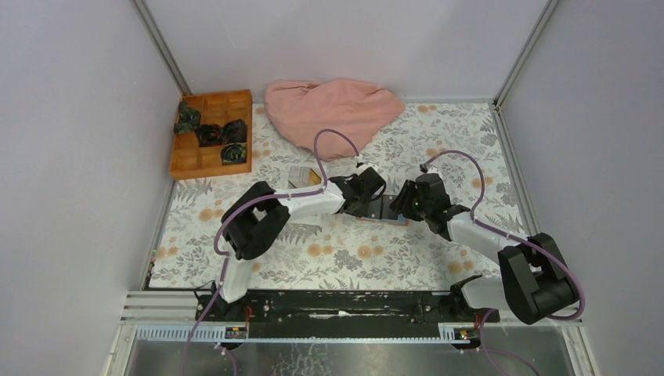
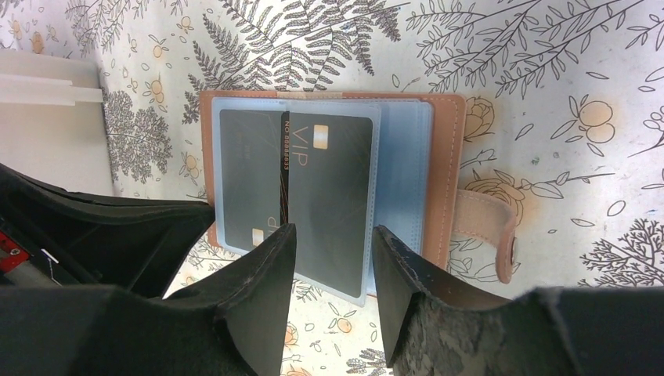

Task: Put the credit cards into the card holder
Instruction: Turn over the card slot in the card holder.

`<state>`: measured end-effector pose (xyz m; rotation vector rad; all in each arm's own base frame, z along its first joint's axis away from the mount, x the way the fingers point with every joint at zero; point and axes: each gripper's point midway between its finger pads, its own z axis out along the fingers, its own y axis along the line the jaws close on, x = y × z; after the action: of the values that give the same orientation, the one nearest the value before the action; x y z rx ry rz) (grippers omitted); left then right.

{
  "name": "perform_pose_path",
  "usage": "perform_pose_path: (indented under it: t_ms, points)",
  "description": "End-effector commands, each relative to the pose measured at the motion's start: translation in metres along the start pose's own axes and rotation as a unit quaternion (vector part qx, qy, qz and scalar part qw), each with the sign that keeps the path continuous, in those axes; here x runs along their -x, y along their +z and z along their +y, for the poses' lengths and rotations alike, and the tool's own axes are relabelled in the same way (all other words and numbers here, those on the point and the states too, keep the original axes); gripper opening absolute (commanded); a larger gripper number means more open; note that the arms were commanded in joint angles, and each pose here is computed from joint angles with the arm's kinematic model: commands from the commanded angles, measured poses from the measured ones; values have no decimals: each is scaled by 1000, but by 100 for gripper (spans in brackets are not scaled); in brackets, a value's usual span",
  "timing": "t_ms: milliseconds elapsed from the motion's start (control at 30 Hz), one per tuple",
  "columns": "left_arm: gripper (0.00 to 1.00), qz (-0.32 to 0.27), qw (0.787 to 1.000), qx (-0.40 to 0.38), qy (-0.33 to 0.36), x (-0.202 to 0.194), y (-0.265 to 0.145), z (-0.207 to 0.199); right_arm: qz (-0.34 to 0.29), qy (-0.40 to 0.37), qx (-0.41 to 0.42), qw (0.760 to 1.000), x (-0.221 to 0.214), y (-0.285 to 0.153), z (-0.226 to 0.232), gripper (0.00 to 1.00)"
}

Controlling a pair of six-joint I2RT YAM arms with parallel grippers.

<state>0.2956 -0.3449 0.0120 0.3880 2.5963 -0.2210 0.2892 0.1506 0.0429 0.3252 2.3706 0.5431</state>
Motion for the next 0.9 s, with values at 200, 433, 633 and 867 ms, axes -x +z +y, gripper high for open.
perform_pose_path:
  t_ms: [200,433,633,867]
  points:
    - [0,79,997,-14,16,-56,25,-6,-36,10,45,998,17,-11,19,48]
    - [0,81,997,-14,16,-57,25,-6,-45,11,71,996,20,-12,28,48]
    - [0,81,996,-13,16,-58,25,-5,-47,10,88,995,21,-11,33,48]
    - [0,82,996,-13,15,-57,25,-6,-54,8,109,993,24,-13,42,48]
